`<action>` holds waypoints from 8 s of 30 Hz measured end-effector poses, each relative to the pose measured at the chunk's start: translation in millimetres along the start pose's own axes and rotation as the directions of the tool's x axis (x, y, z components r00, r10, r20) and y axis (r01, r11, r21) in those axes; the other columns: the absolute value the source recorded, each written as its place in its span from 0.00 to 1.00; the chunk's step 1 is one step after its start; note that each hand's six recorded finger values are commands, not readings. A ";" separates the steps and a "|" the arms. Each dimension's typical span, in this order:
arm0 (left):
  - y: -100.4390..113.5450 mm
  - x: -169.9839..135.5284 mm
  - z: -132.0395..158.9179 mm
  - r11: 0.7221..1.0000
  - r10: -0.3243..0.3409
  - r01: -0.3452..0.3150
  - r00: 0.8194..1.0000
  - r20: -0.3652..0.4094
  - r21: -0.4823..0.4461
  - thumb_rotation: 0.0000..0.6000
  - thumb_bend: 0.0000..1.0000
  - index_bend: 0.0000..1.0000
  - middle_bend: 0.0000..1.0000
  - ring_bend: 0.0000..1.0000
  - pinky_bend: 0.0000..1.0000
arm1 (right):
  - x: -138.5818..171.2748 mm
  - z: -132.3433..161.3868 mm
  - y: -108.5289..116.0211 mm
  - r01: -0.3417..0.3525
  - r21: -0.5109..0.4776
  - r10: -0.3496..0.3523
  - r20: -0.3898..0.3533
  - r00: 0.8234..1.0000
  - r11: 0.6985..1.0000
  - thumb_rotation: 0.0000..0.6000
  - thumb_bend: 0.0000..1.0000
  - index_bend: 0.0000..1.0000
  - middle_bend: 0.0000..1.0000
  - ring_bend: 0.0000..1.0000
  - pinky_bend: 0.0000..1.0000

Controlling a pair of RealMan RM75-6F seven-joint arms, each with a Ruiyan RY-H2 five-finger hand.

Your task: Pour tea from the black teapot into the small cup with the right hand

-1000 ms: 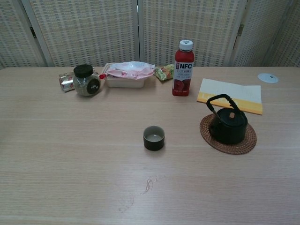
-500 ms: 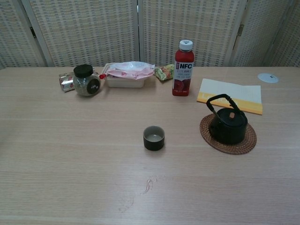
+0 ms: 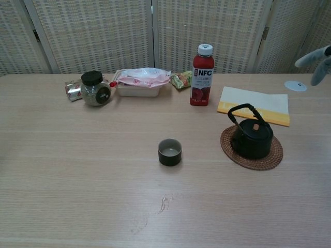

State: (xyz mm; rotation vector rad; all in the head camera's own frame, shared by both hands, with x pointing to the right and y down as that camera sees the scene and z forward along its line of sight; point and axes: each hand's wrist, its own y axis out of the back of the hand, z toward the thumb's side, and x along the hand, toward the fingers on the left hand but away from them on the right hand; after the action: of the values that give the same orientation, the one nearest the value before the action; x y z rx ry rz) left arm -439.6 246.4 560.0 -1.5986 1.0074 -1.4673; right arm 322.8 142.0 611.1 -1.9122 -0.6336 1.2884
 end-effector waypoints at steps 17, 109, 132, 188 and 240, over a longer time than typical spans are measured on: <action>-2.1 -1.9 1.5 1.000 -0.008 0.008 1.000 0.001 0.003 1.00 0.33 0.10 0.00 0.00 0.00 | -86.9 43.3 -18.4 -0.135 -0.007 0.135 -0.072 0.988 0.991 1.00 0.10 0.17 0.25 0.13 0.10; -10.2 -5.4 -16.2 0.999 -0.015 0.014 1.000 -0.024 -0.030 1.00 0.33 0.10 0.00 0.00 0.00 | -57.0 62.1 -36.6 -0.212 0.160 0.220 -0.036 0.975 0.964 1.00 0.32 0.29 0.31 0.24 0.10; -11.3 -9.6 -13.0 0.999 -0.015 0.014 1.000 -0.024 -0.038 1.00 0.33 0.10 0.00 0.00 0.00 | -31.1 35.5 -62.5 -0.226 0.169 0.233 -0.026 0.972 0.959 1.00 0.32 0.31 0.41 0.27 0.10; -12.3 -11.4 -14.4 0.999 -0.024 0.023 0.999 -0.038 -0.027 1.00 0.33 0.10 0.00 0.00 0.00 | -43.9 32.7 -79.6 -0.258 0.164 0.268 -0.046 0.962 0.952 1.00 0.09 0.44 0.50 0.37 0.10; -16.9 -13.0 -16.8 0.999 -0.034 0.033 0.999 -0.042 -0.030 1.00 0.33 0.10 0.00 0.00 0.00 | -34.7 31.1 -105.2 -0.318 0.239 0.335 -0.029 0.942 0.917 1.00 0.05 0.47 0.53 0.42 0.10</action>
State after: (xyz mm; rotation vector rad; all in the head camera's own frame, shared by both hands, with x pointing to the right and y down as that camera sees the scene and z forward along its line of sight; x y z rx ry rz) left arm -455.7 265.3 571.1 -1.6183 1.0354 -1.5218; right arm 280.9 190.0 707.0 -1.9088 -0.1179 1.4224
